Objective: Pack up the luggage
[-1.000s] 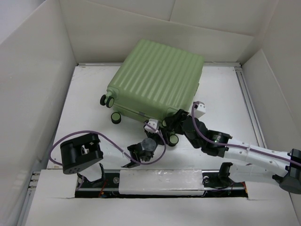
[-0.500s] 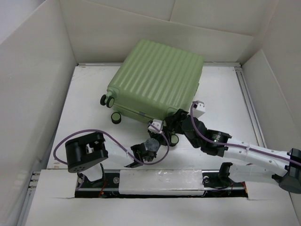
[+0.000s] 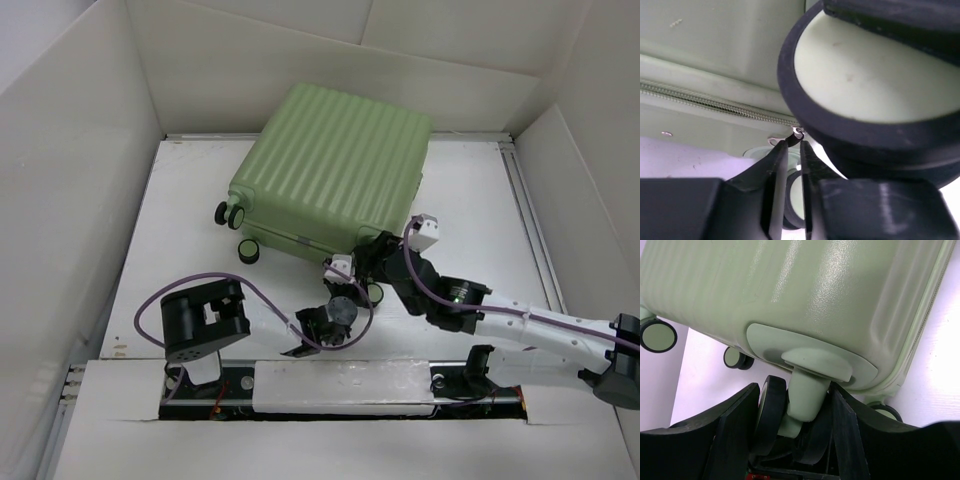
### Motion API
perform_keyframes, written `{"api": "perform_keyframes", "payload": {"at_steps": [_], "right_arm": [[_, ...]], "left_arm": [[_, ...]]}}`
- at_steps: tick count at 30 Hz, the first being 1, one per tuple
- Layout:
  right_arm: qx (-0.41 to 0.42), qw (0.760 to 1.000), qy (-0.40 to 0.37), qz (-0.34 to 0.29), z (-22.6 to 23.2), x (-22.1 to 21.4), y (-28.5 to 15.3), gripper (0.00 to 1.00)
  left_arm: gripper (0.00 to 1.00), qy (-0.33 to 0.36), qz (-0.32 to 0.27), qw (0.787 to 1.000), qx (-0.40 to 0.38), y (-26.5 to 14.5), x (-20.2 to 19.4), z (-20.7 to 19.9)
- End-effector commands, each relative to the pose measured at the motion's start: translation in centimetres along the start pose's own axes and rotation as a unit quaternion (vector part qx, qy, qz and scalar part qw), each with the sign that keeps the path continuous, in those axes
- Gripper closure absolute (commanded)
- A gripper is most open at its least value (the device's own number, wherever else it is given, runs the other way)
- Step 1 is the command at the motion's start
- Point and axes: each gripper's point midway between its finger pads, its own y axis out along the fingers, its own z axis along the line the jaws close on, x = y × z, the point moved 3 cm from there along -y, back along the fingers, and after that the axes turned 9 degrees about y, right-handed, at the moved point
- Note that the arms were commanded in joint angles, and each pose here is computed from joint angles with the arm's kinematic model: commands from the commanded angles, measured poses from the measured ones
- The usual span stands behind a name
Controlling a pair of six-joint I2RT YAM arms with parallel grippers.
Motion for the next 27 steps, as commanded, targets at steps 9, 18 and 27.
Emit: {"api": "perform_keyframes", "payload": {"at_steps": [9, 18, 27], "right_arm": [[0.087, 0.992, 0.012, 0.09, 2.3, -3.8, -2.8, 1.0], [0.04, 0.997, 0.008, 0.059, -1.4, -2.1, -3.8, 1.0], [0.023, 0.998, 0.009, 0.056, -4.0, -1.7, -4.7, 1.0]], "left_arm": [[1.0, -0.084, -0.085, 0.986, 0.118, 0.6, 4.5, 2.2], [1.0, -0.055, -0.1, 0.981, 0.159, -2.0, 5.0, 7.9], [1.0, -0.06, -0.051, 0.996, 0.042, -3.1, 4.3, 6.6]]}}
